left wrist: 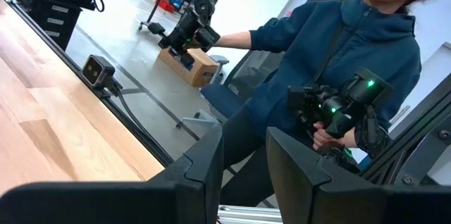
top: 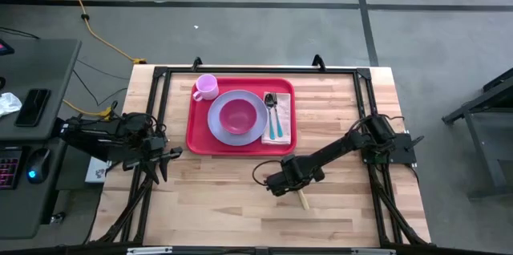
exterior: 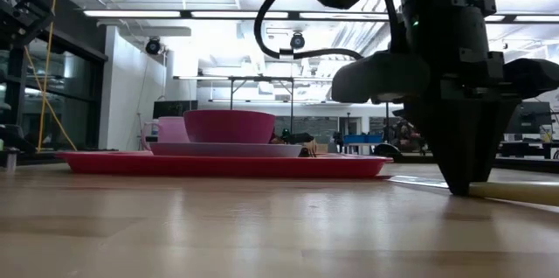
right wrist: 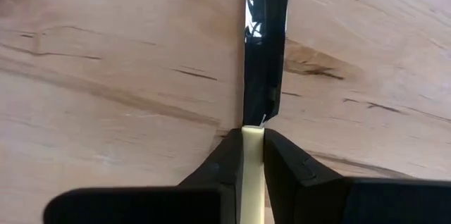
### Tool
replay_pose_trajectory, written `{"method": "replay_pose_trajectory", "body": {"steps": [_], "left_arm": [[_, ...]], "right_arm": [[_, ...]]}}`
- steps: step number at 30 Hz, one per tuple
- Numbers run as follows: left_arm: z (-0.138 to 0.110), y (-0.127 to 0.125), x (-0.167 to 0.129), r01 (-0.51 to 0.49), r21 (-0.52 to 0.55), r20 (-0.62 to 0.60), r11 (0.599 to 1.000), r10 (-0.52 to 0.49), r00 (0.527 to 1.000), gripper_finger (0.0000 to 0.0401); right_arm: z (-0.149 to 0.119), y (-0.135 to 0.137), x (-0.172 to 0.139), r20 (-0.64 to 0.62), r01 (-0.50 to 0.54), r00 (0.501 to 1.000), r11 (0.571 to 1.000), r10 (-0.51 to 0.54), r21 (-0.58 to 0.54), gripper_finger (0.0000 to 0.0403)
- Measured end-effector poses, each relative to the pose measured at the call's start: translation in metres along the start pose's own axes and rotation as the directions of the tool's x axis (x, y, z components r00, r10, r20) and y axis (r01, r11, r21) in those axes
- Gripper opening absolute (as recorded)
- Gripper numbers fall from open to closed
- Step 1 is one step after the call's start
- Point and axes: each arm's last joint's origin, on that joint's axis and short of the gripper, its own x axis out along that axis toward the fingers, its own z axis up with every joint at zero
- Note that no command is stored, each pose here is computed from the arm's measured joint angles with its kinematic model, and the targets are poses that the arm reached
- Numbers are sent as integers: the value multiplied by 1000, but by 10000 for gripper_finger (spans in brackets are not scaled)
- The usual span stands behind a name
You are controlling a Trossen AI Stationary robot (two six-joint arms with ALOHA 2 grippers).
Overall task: Set up tray
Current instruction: Put the yellow knife on the white table napkin to the right of the blue fork
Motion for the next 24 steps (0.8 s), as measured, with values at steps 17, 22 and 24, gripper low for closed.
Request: {"method": "replay_pose_trajectory", "body": {"steps": [17,22,24], "left_arm": [[0,0,0,0,0,0,1000,0,1000,140],[0,0,0,0,0,0,1000,0,1000,140],[0,0,0,0,0,1,1000,0,1000,140]], "right_arm": [[4,-17,-18,47,45,998,999,-46,9,22],[3,-17,-23,28,31,999,1000,-31,4,24],[4,-17,-23,23,28,999,1000,-28,9,26]]}}
